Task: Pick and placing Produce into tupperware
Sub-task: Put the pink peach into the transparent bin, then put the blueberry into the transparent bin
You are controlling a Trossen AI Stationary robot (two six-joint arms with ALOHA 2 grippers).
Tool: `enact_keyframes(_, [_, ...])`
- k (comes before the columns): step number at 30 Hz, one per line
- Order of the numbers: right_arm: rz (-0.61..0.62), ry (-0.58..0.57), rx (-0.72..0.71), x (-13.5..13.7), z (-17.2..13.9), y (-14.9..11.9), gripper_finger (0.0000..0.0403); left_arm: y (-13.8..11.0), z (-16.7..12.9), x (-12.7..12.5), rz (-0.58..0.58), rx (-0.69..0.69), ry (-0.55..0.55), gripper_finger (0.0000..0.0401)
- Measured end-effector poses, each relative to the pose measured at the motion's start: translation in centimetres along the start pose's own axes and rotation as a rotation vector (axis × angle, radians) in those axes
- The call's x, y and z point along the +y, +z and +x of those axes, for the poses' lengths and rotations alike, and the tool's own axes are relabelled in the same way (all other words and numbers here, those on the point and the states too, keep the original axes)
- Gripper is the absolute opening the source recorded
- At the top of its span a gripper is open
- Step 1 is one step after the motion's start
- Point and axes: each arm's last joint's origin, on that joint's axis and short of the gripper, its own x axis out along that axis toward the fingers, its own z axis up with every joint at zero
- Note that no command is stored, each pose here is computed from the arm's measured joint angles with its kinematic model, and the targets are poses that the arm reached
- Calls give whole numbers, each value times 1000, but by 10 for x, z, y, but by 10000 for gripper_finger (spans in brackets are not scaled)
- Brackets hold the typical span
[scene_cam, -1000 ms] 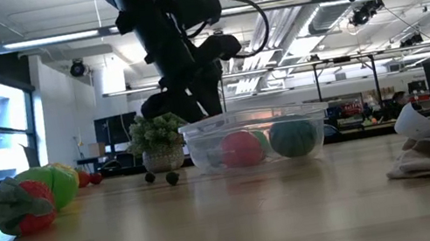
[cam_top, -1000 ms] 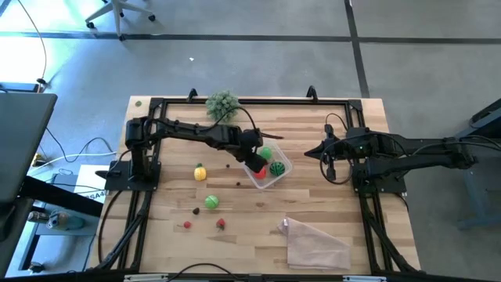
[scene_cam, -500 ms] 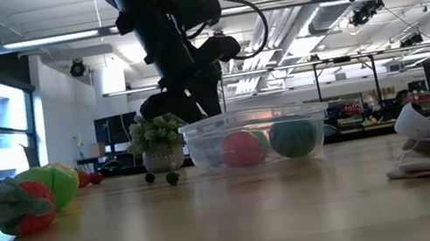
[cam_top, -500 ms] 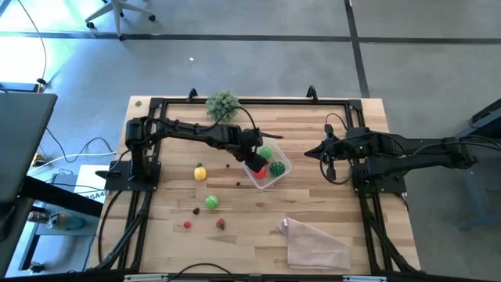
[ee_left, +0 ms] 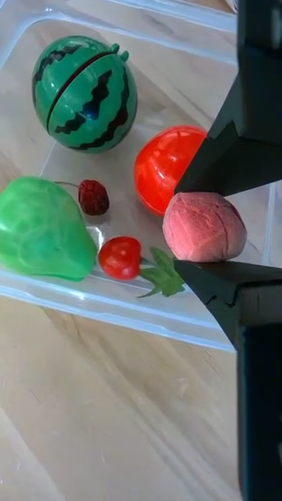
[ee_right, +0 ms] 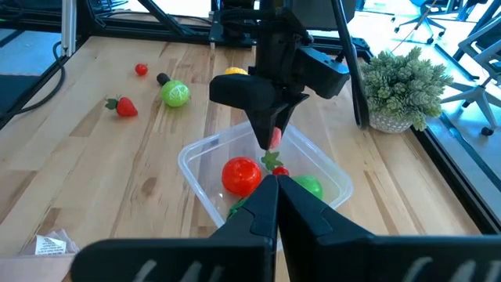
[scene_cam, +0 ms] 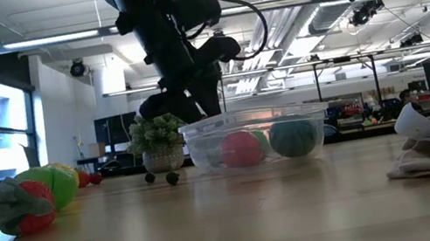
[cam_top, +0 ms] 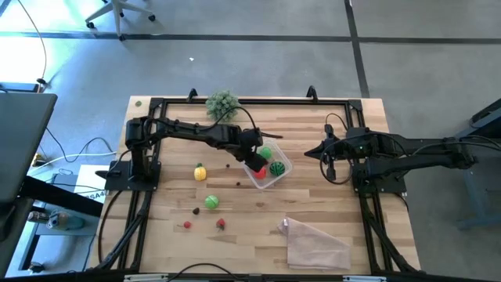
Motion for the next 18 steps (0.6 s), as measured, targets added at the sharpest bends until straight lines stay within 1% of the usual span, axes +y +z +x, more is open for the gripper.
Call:
enact_keyframes(7, [0, 0, 0, 0, 0, 0, 0, -1, 0, 2, 0, -3, 29, 173])
enact_keyframes(10, [0, 0, 0, 0, 0, 0, 0, -1, 0, 2, 1, 0, 35, 188])
enact_keyframes(15, [0, 0, 0, 0, 0, 0, 0, -1, 0, 2, 1, 2, 34, 191])
enact_keyframes(18, [0, 0, 0, 0, 0, 0, 0, -2, 0, 1, 3, 34, 0, 182])
